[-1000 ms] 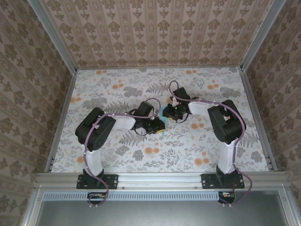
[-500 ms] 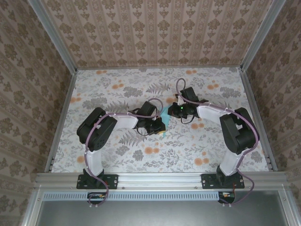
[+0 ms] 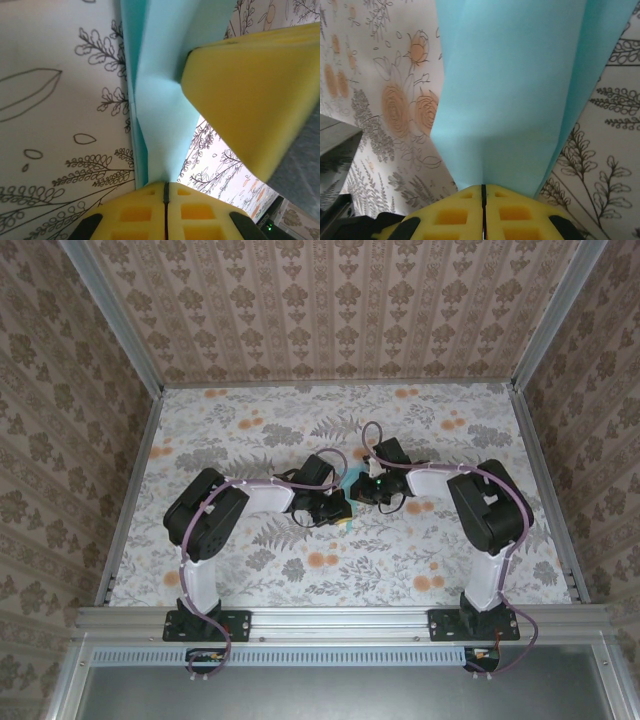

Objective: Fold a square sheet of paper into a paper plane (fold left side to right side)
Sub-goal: Fold the wing for the fifth time at the center of the table.

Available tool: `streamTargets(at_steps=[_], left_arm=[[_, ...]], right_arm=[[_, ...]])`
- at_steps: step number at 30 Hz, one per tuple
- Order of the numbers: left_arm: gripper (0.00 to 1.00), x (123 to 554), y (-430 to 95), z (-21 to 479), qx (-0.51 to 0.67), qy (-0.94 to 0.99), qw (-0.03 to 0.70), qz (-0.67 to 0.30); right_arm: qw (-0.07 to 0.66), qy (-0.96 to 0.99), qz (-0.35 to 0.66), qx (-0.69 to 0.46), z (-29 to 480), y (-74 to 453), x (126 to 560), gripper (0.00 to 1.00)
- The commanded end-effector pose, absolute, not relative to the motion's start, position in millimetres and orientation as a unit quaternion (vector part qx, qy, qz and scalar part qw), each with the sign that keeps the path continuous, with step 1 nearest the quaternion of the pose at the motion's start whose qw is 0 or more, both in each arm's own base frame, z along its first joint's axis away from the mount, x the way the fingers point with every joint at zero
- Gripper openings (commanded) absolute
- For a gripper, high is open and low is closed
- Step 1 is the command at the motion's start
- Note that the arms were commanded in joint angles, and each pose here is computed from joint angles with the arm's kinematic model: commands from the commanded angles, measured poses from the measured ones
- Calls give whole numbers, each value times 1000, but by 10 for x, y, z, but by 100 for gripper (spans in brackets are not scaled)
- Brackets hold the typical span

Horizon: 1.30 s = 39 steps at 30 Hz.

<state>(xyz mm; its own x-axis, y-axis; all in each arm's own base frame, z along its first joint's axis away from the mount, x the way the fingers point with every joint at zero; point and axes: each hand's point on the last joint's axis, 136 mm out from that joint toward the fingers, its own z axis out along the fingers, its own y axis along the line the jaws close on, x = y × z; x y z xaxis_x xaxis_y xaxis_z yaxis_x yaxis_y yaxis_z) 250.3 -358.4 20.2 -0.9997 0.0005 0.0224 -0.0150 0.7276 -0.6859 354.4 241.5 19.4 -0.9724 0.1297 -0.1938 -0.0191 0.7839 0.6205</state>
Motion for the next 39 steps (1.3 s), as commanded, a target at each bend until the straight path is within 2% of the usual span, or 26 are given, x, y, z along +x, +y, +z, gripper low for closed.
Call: streamTargets(at_steps=[1, 11, 39], left_arm=[[7, 2293, -3299, -137, 21, -955, 48, 293], [6, 2282, -3283, -152, 21, -955, 50, 290], [5, 2261, -3261, -181, 22, -957, 55, 285]], right_arm=[[123, 942, 313, 15, 168, 2411, 3629, 9], [125, 955, 270, 5, 47, 2292, 3705, 8], [153, 958, 243, 13, 121, 2029, 4247, 8]])
